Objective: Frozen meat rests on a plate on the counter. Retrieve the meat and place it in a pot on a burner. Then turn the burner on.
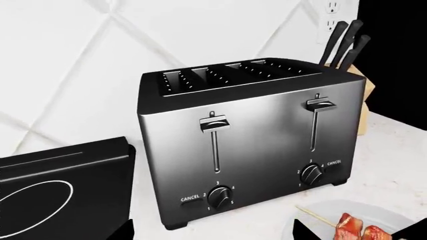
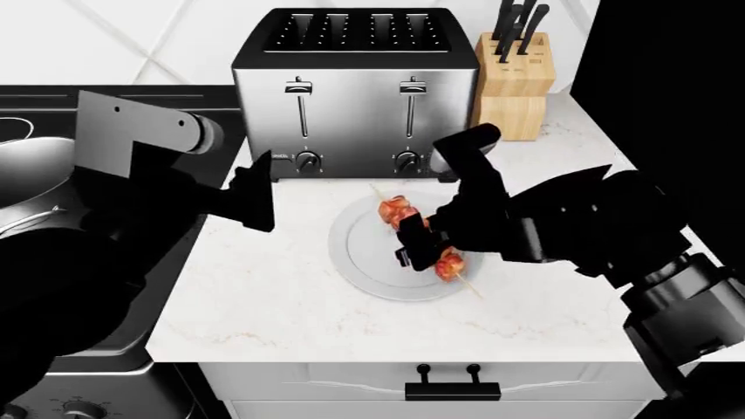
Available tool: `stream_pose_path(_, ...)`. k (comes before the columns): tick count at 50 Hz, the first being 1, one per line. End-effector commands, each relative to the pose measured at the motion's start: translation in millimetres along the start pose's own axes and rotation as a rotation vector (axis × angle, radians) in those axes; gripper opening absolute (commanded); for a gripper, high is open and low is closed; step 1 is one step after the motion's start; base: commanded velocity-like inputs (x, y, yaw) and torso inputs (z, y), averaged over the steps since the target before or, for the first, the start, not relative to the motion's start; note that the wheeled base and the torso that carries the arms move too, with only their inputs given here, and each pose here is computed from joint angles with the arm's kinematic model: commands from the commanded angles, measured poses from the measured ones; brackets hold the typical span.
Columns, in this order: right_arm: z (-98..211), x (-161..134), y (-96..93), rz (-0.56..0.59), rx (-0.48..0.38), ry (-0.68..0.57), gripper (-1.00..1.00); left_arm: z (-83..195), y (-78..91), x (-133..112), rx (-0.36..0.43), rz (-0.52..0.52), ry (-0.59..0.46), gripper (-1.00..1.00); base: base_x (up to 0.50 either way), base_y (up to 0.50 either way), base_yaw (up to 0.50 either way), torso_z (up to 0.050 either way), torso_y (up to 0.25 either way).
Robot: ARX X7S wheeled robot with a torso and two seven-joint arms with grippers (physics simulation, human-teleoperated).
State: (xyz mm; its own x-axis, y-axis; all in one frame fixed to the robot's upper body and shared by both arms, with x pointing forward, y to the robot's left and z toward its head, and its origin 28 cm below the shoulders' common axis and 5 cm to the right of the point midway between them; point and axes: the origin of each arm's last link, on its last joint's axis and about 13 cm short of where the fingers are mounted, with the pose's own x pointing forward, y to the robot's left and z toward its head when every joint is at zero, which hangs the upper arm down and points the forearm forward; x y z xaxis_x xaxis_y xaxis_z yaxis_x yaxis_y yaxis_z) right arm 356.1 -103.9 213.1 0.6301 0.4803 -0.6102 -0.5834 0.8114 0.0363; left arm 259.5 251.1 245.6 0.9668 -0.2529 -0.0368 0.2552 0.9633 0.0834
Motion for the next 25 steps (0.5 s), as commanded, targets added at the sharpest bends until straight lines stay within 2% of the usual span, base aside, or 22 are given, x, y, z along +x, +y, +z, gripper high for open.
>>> stream_pose_path(1,9.8,-15.8,4.5,-0.035,-0.015,-0.098,-1.00,7.0,-0.9,-8.5,0.000,-0.001,-0.027,1.00,0.00,0.00,0.00,0.000,0.000)
stream_pose_path(25,38.3,-81.0,19.9,-0.174,-0.099,-0.457,-1.00,34.4,-7.2,-44.0,0.030,0.037,-0.120,1.00,0.00,0.00,0.00,0.000,0.000)
